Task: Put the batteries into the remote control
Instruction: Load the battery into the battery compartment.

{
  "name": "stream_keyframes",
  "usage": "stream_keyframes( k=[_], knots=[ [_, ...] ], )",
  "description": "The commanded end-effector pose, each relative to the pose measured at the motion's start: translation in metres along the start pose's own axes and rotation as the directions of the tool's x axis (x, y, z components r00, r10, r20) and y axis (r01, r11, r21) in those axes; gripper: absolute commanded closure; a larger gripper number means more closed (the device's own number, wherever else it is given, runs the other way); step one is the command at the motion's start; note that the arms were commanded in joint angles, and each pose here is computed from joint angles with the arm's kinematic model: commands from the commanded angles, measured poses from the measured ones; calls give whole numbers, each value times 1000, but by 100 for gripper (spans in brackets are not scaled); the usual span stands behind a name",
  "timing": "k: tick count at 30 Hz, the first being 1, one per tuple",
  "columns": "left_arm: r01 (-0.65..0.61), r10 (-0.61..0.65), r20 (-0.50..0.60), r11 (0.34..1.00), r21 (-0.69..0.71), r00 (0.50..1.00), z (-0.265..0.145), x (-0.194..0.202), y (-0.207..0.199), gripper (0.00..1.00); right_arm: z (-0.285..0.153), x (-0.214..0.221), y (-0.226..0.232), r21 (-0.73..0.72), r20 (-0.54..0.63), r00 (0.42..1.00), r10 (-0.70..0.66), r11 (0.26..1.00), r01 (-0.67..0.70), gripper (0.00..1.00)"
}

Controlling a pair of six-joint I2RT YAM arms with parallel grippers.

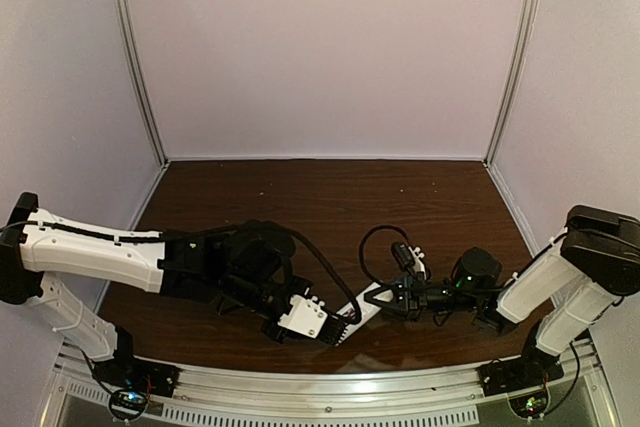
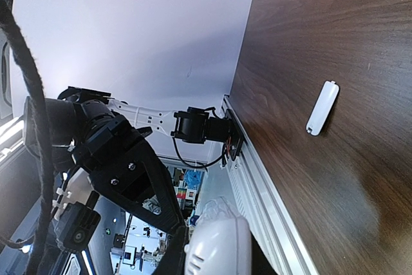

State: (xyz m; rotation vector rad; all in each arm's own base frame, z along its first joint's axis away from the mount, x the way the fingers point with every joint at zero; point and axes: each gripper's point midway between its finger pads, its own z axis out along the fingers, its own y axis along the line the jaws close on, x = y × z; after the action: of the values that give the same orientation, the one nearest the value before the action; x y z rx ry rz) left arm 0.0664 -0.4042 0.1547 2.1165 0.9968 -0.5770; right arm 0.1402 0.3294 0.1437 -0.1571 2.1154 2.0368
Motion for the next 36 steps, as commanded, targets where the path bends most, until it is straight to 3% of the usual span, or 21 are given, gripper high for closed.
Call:
stream_keyframes(
  k=[1, 36],
  knots=[
    [-16, 16, 9, 1000, -23, 1000, 3, -6, 9, 80, 4, -3, 25, -81, 7, 997, -72, 994, 73, 100],
    [58, -55, -156, 998, 12, 986, 31, 32, 7, 93, 9, 1, 39, -113, -4, 996, -92, 989, 91, 100]
  ],
)
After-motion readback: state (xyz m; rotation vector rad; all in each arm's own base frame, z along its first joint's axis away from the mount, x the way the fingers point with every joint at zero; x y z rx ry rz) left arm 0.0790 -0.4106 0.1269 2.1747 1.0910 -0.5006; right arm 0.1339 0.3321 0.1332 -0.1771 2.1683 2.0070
